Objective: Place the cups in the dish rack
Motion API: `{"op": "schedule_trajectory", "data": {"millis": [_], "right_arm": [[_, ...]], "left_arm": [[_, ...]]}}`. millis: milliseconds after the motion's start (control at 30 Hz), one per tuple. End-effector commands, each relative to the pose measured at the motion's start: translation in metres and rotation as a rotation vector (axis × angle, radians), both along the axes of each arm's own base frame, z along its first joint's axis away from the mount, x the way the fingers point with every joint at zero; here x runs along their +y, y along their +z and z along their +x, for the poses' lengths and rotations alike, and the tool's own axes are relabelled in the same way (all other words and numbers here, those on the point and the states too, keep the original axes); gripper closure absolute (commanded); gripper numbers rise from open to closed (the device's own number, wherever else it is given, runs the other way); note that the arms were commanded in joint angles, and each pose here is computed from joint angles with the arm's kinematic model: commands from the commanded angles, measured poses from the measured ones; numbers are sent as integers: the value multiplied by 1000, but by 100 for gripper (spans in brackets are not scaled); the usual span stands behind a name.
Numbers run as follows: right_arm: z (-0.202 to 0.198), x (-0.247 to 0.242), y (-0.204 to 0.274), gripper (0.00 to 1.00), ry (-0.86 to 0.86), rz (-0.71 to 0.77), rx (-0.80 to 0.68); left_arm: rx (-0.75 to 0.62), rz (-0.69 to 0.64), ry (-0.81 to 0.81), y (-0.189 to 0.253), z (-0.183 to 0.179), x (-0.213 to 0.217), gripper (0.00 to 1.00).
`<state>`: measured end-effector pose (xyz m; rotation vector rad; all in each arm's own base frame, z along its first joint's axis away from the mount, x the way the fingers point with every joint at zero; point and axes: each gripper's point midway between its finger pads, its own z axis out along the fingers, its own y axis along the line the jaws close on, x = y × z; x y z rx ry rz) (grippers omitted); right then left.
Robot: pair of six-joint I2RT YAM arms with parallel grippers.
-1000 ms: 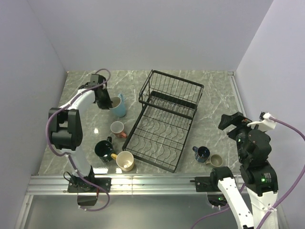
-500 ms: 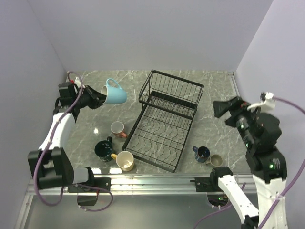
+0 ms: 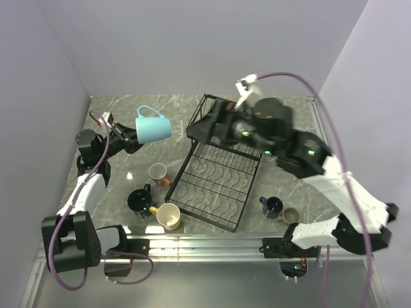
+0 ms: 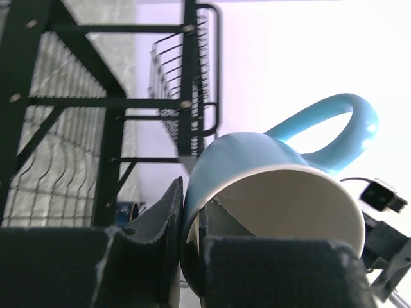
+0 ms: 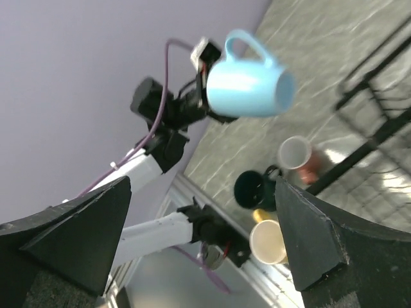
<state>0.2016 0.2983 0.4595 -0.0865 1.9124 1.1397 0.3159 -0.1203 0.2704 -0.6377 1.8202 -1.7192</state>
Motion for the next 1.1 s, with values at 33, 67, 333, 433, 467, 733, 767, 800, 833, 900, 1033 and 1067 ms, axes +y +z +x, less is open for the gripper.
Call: {"op": "schedule_trajectory", "data": {"millis": [33,67,333,433,467,733,767,800,833,900,1033,1067], "right_arm": [[-4,33,-7,0,48,93,55],[-6,34,-11,0,53,115,64],[-14,67,-21,0,160,291,151],[-7,75,-2,0,166,359,111],[-3,82,-4,0,166,361,111],[23,116,21,0,191,374,20],[27,121,16,0,189,363,22],[29,121,21,0,185,373,7],[30,122,20,0,183,372,5],[35,122,18,0,176,370,-2],[39,117,15,0,149,375,-6],[39,117,17,0,150,384,-9]], "left_arm": [[-216,-43,-14,67,-10,1,100],[-228,-53,-8,70,-10,1,100],[-347,-327,3,111,-44,8,99],[-360,-409,26,118,-50,14,99],[-352,-435,24,121,-52,15,99],[-384,-493,6,160,-62,11,99],[-359,-488,16,159,-58,11,99],[-364,-481,14,164,-60,10,99],[-370,-473,10,167,-64,9,100],[-359,-472,23,170,-63,9,100],[-358,-462,38,178,-67,9,99],[-363,-448,39,180,-67,8,99]]}}
